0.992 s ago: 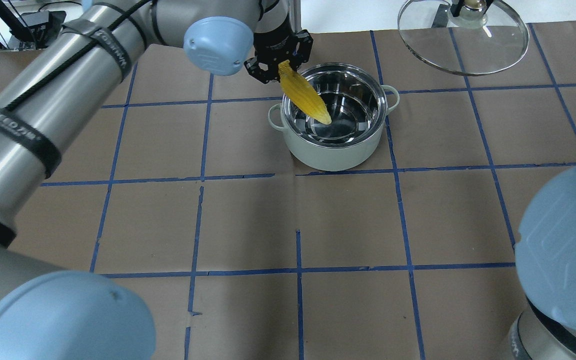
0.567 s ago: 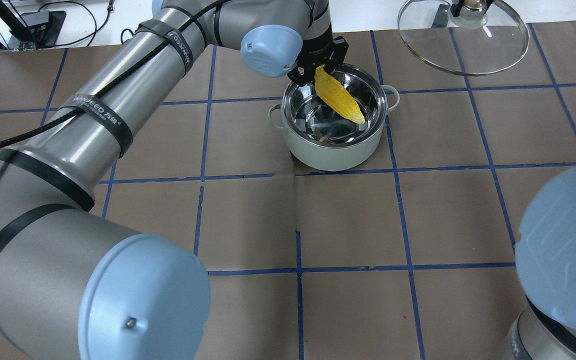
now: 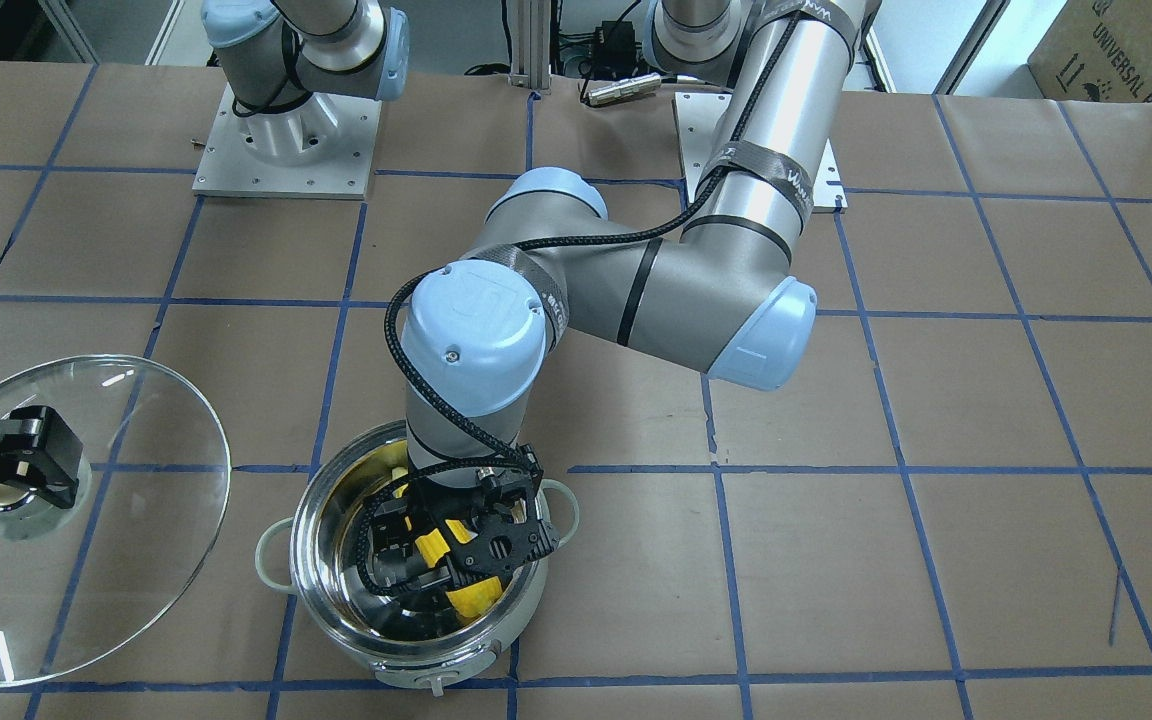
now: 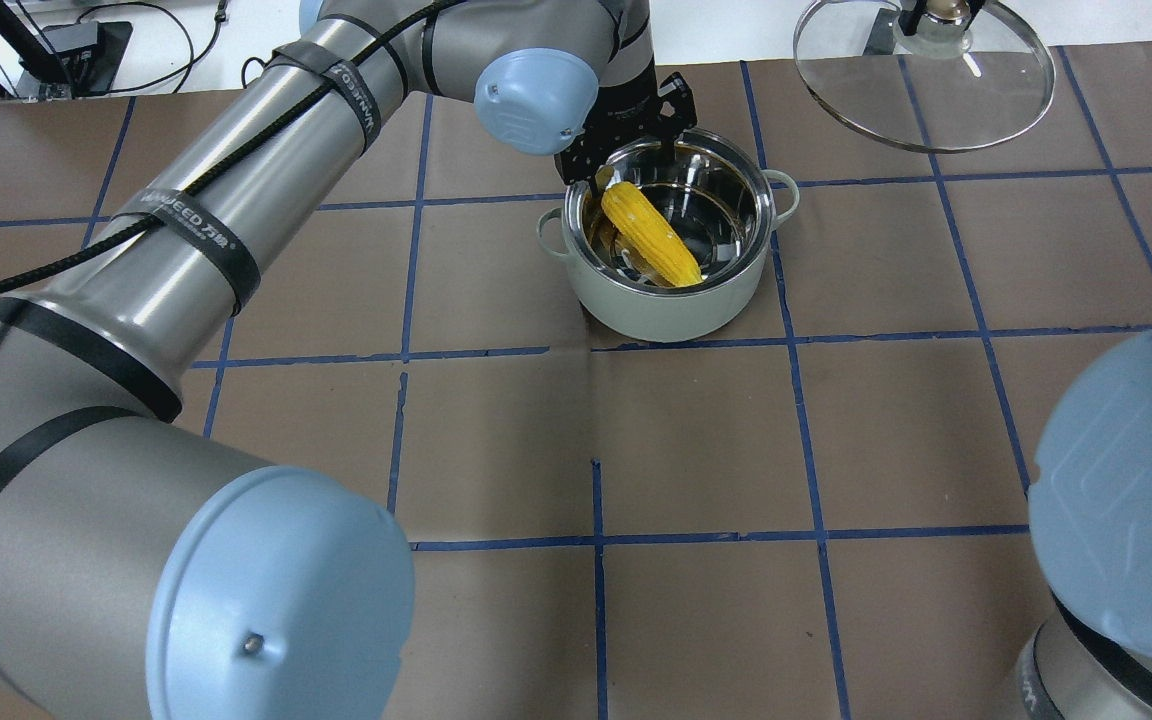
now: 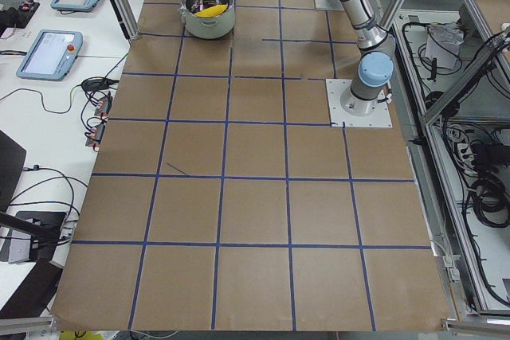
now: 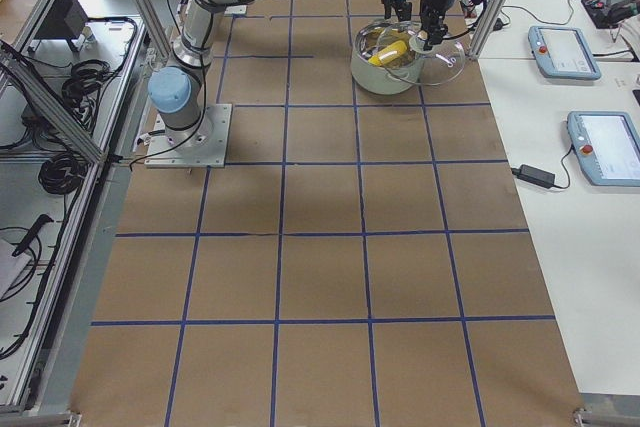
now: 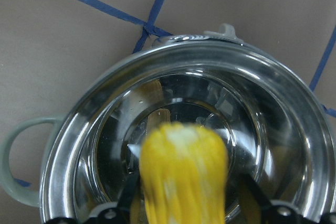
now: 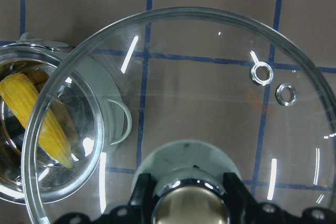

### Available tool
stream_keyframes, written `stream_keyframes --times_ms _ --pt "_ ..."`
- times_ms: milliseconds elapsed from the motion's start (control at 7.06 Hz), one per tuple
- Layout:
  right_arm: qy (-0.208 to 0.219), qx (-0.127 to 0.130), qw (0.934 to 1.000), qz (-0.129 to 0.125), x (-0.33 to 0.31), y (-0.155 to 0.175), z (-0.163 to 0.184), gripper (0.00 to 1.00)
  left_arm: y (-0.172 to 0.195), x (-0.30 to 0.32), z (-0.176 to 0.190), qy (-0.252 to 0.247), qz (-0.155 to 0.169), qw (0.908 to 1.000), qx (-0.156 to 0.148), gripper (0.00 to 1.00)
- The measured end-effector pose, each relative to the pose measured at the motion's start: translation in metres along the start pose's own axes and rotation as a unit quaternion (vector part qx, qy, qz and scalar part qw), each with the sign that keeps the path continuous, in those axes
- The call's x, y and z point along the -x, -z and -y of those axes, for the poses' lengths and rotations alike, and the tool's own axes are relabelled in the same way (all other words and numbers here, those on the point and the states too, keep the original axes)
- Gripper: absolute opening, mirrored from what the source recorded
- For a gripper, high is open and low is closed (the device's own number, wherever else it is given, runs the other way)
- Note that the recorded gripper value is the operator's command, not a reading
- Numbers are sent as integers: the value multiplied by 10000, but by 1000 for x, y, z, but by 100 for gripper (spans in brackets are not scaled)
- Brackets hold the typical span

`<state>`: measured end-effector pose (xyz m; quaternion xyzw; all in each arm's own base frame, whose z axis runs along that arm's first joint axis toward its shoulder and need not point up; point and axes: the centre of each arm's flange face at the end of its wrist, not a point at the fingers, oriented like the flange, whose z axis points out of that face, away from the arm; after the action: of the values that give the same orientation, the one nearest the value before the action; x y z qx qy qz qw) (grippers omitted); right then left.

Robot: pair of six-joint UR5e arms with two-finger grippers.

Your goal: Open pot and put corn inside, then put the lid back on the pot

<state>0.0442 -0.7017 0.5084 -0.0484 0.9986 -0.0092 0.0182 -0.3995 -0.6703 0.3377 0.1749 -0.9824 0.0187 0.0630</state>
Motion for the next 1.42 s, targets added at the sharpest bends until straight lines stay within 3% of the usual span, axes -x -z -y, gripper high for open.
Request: stream_keyframes --times_ms 283,425,709,992,1417 --pt "52 -28 10000 -12 12 -1 2 10 29 44 26 -548 214 9980 223 100" --pt "129 -70 9999 -43 33 -8 8 10 52 80 42 -925 369 9942 413 100" --pt "129 -155 9997 -131 100 -29 19 10 96 149 61 -1222 676 9873 754 100" --pt "-34 -59 9998 -208 164 -53 17 10 120 204 56 -1332 1127 9799 967 100" --pt "-127 275 9992 -255 221 -97 3 9 115 250 22 -1332 1172 9791 996 100"
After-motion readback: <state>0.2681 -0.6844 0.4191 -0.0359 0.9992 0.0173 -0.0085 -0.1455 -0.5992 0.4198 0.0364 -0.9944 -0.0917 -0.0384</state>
